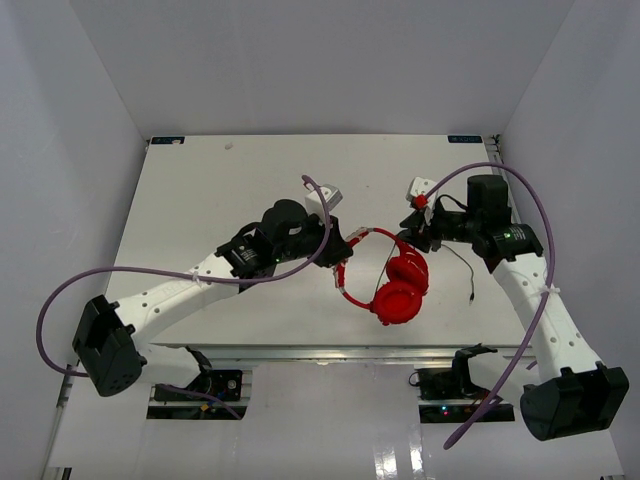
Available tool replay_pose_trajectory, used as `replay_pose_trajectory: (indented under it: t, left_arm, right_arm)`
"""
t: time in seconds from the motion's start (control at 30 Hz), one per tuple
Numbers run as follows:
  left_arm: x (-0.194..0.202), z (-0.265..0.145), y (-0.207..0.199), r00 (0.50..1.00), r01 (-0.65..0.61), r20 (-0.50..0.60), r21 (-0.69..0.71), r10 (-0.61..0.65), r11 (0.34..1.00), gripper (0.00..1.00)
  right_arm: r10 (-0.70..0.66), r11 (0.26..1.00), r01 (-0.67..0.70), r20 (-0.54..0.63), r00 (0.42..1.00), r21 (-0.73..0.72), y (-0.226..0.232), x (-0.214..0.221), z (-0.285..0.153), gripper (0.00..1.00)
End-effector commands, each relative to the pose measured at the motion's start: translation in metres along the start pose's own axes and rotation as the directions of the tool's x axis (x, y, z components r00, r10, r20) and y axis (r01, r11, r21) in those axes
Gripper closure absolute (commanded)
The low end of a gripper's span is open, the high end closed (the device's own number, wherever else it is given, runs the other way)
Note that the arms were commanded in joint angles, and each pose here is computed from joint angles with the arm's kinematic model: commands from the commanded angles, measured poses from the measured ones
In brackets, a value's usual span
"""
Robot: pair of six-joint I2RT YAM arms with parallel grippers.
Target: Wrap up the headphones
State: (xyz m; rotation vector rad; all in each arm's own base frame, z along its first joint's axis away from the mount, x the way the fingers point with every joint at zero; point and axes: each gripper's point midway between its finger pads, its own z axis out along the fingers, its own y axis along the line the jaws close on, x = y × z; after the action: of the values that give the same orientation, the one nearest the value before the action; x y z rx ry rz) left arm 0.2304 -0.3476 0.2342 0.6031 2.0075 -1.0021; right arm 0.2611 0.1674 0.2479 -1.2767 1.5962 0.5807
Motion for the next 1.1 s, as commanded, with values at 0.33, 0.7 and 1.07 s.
replay_pose_trajectory:
  t: [0.33,0.7,1.07]
  left_arm:
    - [-0.058,-0.058,-0.041,0.985,-0.033,0.172,0.076,0.020,0.997,1.00]
    - [-0.085,-0.067,-0.051,0.977,-0.030,0.214,0.076,0.013,0.997,1.00]
    - [-0.151,-0.081,-0.056,0.920,0.078,0.384,0.022,-0.081,0.997,1.00]
  right_arm:
    - [0.162,0.967,-0.113,0.212,0.964,-0.228,0.024,-0.043,0.006,0.39]
    - [0.328,0.902,-0.221,0.255,0.910,-0.372,0.048,-0.023,0.021,0.36]
    - [0.405,0.870,-0.290,0.244,0.881,-0.398,0.070,0.019,0.035,0.37]
